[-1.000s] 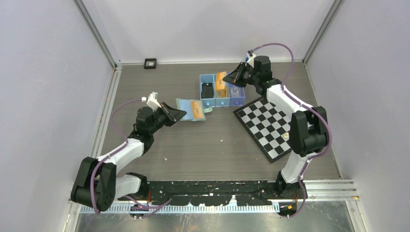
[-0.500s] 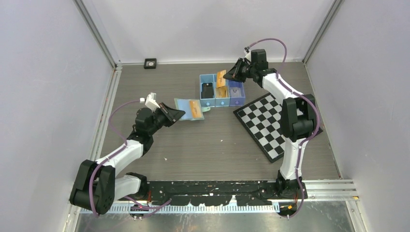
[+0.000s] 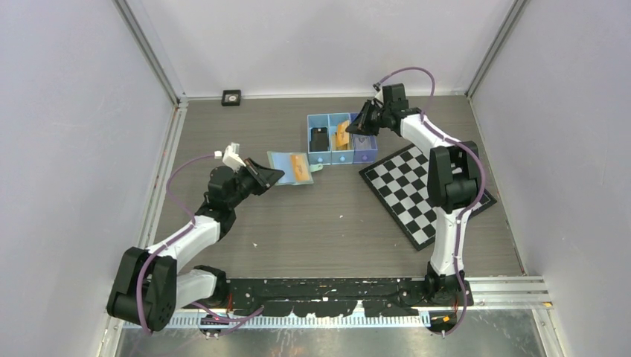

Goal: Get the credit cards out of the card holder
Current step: Place the credit card in the storage box, then remove the credit card from the card holder.

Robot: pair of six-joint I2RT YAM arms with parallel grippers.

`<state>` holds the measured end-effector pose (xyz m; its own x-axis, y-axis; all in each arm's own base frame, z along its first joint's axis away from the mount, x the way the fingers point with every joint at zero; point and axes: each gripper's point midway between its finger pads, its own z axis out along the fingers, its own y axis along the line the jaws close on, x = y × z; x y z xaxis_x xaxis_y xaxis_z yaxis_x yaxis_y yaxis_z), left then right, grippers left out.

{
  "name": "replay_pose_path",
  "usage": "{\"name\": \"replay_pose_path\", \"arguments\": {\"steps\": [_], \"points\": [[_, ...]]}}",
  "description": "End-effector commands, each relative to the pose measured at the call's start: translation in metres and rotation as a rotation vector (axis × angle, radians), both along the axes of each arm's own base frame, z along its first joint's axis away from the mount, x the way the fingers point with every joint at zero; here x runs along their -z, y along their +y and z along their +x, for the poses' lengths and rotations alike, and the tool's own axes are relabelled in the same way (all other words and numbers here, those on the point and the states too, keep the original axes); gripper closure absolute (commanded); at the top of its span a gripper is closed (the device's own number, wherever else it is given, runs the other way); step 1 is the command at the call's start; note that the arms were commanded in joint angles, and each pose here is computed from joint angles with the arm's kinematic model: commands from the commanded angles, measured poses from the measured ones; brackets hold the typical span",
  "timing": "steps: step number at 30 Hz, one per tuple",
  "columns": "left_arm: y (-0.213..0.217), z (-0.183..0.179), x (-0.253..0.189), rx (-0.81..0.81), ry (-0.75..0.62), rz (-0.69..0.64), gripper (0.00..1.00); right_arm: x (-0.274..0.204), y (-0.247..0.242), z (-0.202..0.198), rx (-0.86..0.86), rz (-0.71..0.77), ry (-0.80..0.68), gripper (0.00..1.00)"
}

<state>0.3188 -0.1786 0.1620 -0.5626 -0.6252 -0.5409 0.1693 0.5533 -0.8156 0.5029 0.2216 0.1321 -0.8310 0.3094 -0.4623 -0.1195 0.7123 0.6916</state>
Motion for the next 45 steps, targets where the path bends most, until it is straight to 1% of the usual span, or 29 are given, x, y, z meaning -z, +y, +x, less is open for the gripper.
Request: {"name": "replay_pose_path", "arguments": {"steps": [1,6,15,16,17,18,19,22,24,25,26,30,33,35,36,39,40,41,42,43,45], "points": [[0.005,0.003,-0.018,-0.021,-0.073,0.0,1.0,0.005,-0.002,0.007,-0.006,-0.029,-0.004,1.0],[0.006,0.003,-0.018,-0.027,-0.074,0.007,1.0,0.019,0.005,0.009,-0.025,-0.032,0.011,1.0],[0.005,0.003,-0.016,-0.025,-0.068,0.006,1.0,0.023,0.025,0.008,-0.056,-0.037,0.015,1.0],[0.005,0.003,-0.016,-0.025,-0.069,0.007,1.0,0.026,0.026,0.008,-0.058,-0.046,0.022,0.98],[0.005,0.003,-0.016,-0.025,-0.07,0.009,1.0,0.027,0.027,0.009,-0.056,-0.06,0.023,0.95],[0.005,0.003,-0.016,-0.025,-0.07,0.009,1.0,0.031,0.026,0.008,-0.046,-0.08,0.033,0.87],[0.005,0.003,-0.016,-0.025,-0.071,0.008,1.0,0.031,0.025,0.008,-0.035,-0.096,0.031,0.83],[0.005,0.004,-0.017,-0.023,-0.072,0.008,1.0,0.018,0.019,0.007,-0.013,-0.114,0.003,0.78],[0.005,0.004,-0.016,-0.021,-0.07,0.006,1.0,0.004,0.019,0.003,0.0,-0.101,-0.029,0.7],[0.004,0.004,-0.016,-0.019,-0.07,0.006,1.0,-0.005,0.018,0.001,0.011,-0.094,-0.049,0.68],[0.004,0.003,-0.017,-0.019,-0.072,0.006,1.0,-0.012,0.017,-0.001,0.023,-0.092,-0.065,0.67],[0.004,0.003,-0.018,-0.018,-0.08,0.006,1.0,-0.044,0.017,-0.016,0.066,-0.067,-0.126,0.66],[0.003,0.002,-0.02,-0.013,-0.092,-0.002,1.0,-0.059,0.029,-0.048,0.053,-0.088,-0.149,0.66],[0.002,0.002,-0.024,-0.001,-0.108,-0.015,1.0,-0.067,0.037,-0.073,0.044,-0.126,-0.18,0.61],[0.0,0.001,-0.026,0.008,-0.118,-0.024,1.0,-0.07,0.042,-0.086,0.035,-0.146,-0.198,0.57],[-0.005,-0.001,-0.033,0.036,-0.147,-0.055,1.0,-0.074,0.045,-0.124,0.023,-0.176,-0.24,0.37],[-0.007,-0.002,-0.036,0.046,-0.157,-0.063,1.0,-0.073,0.044,-0.134,0.024,-0.162,-0.246,0.29],[-0.01,-0.004,-0.039,0.069,-0.17,-0.074,1.0,-0.081,0.044,-0.141,0.032,-0.12,-0.271,0.23],[-0.013,-0.005,-0.045,0.091,-0.195,-0.087,1.0,-0.071,0.039,-0.149,0.049,-0.104,-0.254,0.21],[-0.016,-0.006,-0.047,0.11,-0.2,-0.096,1.0,-0.075,0.037,-0.151,0.076,-0.078,-0.268,0.2],[-0.021,-0.008,-0.055,0.146,-0.231,-0.122,1.0,-0.067,0.03,-0.156,0.12,-0.043,-0.289,0.19]]}}
